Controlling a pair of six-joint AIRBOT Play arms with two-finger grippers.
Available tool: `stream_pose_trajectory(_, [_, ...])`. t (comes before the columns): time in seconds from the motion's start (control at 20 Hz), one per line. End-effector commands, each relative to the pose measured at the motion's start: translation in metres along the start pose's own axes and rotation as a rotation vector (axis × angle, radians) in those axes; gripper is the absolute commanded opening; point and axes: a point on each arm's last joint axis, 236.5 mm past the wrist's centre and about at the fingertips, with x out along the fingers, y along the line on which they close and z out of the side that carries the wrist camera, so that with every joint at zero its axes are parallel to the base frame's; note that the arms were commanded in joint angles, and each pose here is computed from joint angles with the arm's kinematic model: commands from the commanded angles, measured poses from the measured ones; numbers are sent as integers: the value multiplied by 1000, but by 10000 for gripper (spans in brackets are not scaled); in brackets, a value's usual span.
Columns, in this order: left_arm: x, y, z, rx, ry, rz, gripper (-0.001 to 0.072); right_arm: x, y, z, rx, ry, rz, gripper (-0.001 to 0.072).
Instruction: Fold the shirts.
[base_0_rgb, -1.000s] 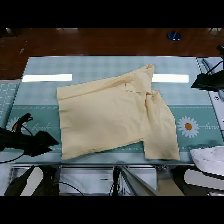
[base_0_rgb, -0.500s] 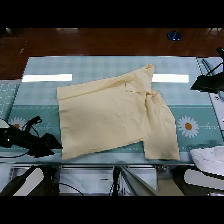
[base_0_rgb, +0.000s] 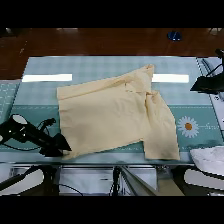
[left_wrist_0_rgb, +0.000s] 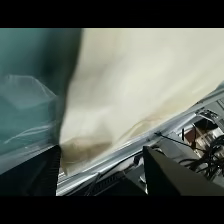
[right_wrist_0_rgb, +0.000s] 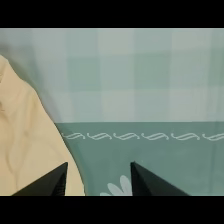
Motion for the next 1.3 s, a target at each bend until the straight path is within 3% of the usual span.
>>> stream_pose_trajectory(0.0, [11, 1, 42, 15, -118, 37, 609, 0, 1, -4, 1, 17, 5, 487])
stream_pose_trajectory(0.05, [13, 0, 43, 15, -105, 47, 553, -2, 2, -5, 1, 18, 6, 487])
stream_pose_trajectory(0.1, [14, -1, 44, 24, -93, 53, 421, -4, 2, -5, -1, 15, 5, 486])
stream_pose_trajectory(0.2, [15, -3, 51, 32, -87, 58, 75, -12, 4, -4, -6, -5, 0, 484])
stream_pose_trajectory(0.3, [11, -6, 57, 64, -95, 60, 30, -20, 6, -3, -12, -26, -6, 485])
stream_pose_trajectory(0.45, [4, -12, 60, 119, -97, 58, 29, -24, -3, -9, -13, -9, -42, 499])
stream_pose_trajectory(0.5, [3, -14, 59, 140, -89, 55, 29, -21, -6, -14, 2, 4, -37, 550])
stream_pose_trajectory(0.9, [1, -17, 56, 172, -72, 50, 30, 62, -8, -122, 135, 203, 214, 550])
stream_pose_trajectory(1.25, [1, -17, 56, 172, -72, 50, 30, 93, 15, -126, 185, 177, 335, 549])
